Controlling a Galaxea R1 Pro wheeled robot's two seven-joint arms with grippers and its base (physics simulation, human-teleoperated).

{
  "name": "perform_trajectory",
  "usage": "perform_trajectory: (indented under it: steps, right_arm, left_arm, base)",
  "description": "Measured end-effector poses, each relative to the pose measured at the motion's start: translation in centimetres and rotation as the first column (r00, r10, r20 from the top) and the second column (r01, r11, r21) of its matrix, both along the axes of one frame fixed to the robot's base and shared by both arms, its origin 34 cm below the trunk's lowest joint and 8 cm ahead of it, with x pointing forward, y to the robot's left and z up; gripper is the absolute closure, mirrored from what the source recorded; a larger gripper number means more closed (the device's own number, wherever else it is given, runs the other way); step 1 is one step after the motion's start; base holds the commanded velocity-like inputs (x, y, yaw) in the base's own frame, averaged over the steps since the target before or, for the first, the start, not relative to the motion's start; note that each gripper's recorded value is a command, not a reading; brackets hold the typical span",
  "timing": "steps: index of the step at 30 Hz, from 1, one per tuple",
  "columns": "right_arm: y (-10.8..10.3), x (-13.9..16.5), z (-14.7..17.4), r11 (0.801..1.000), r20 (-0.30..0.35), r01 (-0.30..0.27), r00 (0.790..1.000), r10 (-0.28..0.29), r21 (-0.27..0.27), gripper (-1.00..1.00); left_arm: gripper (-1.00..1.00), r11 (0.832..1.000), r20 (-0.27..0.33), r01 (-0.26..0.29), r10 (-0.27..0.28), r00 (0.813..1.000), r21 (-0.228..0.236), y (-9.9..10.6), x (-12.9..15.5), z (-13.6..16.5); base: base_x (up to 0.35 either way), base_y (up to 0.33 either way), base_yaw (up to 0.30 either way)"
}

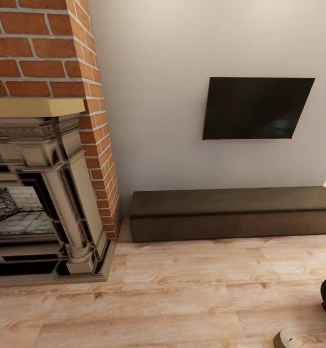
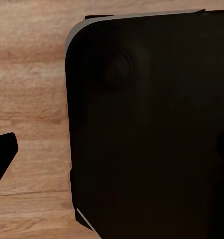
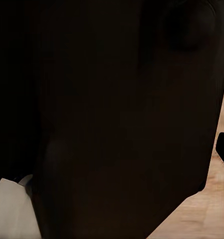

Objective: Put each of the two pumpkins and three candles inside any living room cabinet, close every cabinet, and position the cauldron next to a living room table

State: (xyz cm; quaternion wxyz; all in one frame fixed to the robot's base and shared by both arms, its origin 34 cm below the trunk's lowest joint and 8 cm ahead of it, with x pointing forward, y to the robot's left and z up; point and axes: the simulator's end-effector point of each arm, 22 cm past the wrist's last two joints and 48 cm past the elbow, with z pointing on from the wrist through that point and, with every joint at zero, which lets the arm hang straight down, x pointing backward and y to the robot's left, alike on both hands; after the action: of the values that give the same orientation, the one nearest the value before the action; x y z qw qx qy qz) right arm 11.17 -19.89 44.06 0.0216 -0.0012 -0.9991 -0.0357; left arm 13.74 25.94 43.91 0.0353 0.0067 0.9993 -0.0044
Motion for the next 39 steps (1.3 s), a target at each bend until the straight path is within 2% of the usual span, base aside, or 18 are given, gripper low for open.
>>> perform_trajectory:
  steps: [15,39]
  right_arm:
    - [0.01,-0.12,0.01,1.0,-0.002,0.0,1.0,0.0,0.0,-1.0]
    - [-0.03,0.15,-0.01,1.0,0.003,0.008,1.0,-0.008,-0.002,-1.0]
  left_arm:
    - [-1.0,1.0,0.001,0.0,0.0,1.0,0.0,0.0,0.02,0.0]
    - [-1.0,1.0,0.001,0.0,0.0,1.0,0.0,0.0,0.03,0.01]
  base:
    - [0.042,-0.099,0.0]
    - [0.151,-0.022,0.0]
